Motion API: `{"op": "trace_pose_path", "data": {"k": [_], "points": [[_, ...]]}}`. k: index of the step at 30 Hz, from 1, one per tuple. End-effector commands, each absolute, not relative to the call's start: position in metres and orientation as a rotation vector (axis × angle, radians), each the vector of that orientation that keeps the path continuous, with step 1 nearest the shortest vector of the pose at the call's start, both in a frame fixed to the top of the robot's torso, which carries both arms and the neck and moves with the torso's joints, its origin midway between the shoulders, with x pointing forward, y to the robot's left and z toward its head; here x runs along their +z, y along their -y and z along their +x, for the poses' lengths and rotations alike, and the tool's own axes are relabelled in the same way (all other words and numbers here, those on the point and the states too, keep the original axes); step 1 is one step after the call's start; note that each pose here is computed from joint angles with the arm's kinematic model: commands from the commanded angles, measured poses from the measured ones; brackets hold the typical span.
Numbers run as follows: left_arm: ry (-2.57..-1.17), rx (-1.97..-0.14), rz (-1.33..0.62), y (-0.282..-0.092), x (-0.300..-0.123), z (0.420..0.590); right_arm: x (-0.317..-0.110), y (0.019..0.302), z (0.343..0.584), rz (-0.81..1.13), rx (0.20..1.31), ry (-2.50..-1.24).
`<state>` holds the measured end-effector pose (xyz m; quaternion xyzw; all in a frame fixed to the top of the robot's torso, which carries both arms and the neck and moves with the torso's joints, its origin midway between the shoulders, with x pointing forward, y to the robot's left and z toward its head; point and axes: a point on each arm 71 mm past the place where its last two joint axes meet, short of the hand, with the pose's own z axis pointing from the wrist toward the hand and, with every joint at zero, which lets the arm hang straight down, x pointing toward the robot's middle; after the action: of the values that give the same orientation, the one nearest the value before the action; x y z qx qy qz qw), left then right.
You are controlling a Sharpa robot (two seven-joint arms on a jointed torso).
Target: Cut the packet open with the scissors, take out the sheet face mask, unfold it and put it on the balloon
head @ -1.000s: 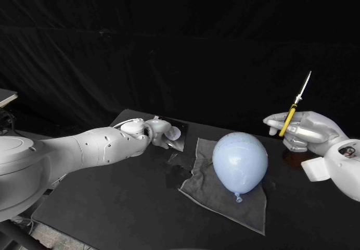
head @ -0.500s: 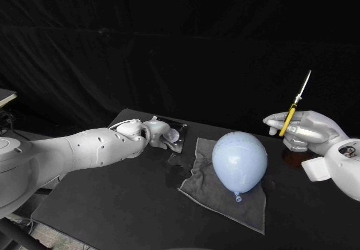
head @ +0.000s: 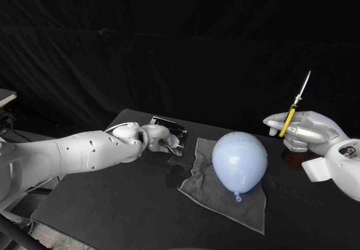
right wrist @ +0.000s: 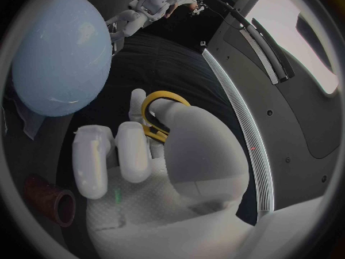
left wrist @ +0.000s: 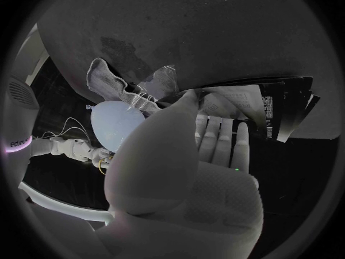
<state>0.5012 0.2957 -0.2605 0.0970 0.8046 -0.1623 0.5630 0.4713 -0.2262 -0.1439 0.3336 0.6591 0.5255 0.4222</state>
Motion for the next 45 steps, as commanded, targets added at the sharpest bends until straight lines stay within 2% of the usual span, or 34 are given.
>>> {"op": "trace_pose_path", "data": {"k": [1, 11, 18, 24, 32, 37, 45], "points": [[-1.933, -0.391, 0.217, -0.295, -0.266, 0.497, -0.143, 0.225, 0.471, 0.811, 1.331, -1.660], [-1.844, -0.494, 0.200, -0.286, -0.258, 0.496, -0.144, 0.228, 0.473, 0.816, 1.321, -1.656], [-1.804, -0.611, 0.094, -0.283, -0.244, 0.492, -0.145, 0.230, 0.476, 0.819, 1.312, -1.653], [-1.750, -0.746, -0.098, -0.282, -0.220, 0.498, -0.146, 0.234, 0.480, 0.824, 1.299, -1.644], [-1.571, -0.962, -0.408, -0.282, -0.183, 0.513, -0.148, 0.241, 0.487, 0.835, 1.269, -1.622], [-1.478, -1.151, -0.719, -0.277, -0.174, 0.515, -0.149, 0.245, 0.494, 0.840, 1.247, -1.604], [-1.361, -1.418, -1.115, -0.267, -0.176, 0.515, -0.151, 0.248, 0.500, 0.865, 1.241, -1.572]]}}
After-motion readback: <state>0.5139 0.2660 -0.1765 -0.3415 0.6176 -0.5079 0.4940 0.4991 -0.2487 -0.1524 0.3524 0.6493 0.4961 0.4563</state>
